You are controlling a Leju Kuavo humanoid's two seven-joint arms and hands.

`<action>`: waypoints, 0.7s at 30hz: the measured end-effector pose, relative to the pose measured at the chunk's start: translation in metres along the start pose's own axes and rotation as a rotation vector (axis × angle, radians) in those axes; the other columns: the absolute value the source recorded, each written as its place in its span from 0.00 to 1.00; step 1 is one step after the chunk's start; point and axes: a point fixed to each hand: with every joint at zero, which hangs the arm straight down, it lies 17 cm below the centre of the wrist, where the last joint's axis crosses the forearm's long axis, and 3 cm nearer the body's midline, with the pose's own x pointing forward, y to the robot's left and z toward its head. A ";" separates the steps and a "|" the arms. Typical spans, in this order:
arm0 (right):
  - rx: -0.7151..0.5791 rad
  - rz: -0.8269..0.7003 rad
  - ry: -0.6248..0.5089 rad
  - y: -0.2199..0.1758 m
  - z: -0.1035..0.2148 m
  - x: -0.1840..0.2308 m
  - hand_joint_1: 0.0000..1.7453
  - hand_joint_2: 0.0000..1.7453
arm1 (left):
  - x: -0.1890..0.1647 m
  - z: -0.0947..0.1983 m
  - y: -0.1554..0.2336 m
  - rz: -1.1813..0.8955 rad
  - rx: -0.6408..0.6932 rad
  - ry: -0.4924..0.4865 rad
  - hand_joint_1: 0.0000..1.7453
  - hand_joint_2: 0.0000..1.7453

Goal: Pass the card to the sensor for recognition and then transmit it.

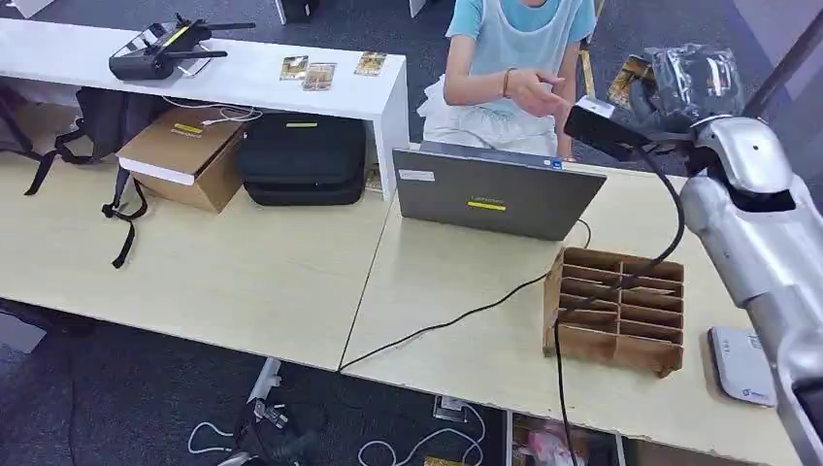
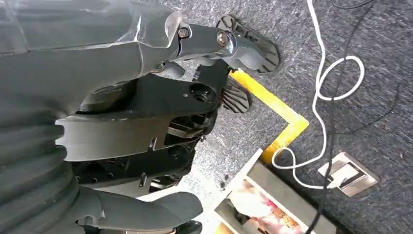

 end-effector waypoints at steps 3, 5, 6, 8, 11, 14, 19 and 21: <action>0.012 -0.007 -0.017 -0.005 -0.009 0.023 1.00 1.00 | 0.002 0.000 -0.002 -0.004 -0.006 -0.003 0.00 1.00; 0.020 -0.022 -0.026 -0.007 -0.013 0.036 1.00 1.00 | 0.002 0.001 -0.003 -0.005 -0.008 -0.003 0.00 1.00; 0.024 -0.028 -0.031 -0.007 -0.014 0.041 1.00 1.00 | 0.002 0.001 -0.003 -0.006 -0.008 -0.003 0.00 1.00; 0.034 -0.034 -0.039 -0.005 -0.016 0.050 1.00 1.00 | 0.002 0.000 -0.002 -0.007 -0.007 -0.004 0.00 1.00; 0.049 -0.037 -0.045 -0.002 -0.017 0.057 1.00 1.00 | 0.002 0.001 -0.003 -0.012 -0.008 -0.004 0.00 1.00; 0.059 -0.041 -0.046 0.000 -0.017 0.061 1.00 1.00 | 0.004 0.001 -0.004 -0.021 -0.008 -0.008 0.00 1.00; 0.083 -0.038 -0.047 0.004 -0.018 0.064 1.00 1.00 | 0.011 0.002 -0.010 -0.045 -0.012 -0.019 0.00 1.00; 0.085 -0.034 -0.050 0.005 -0.018 0.066 0.00 1.00 | 0.012 0.002 -0.011 -0.048 -0.013 -0.020 0.00 1.00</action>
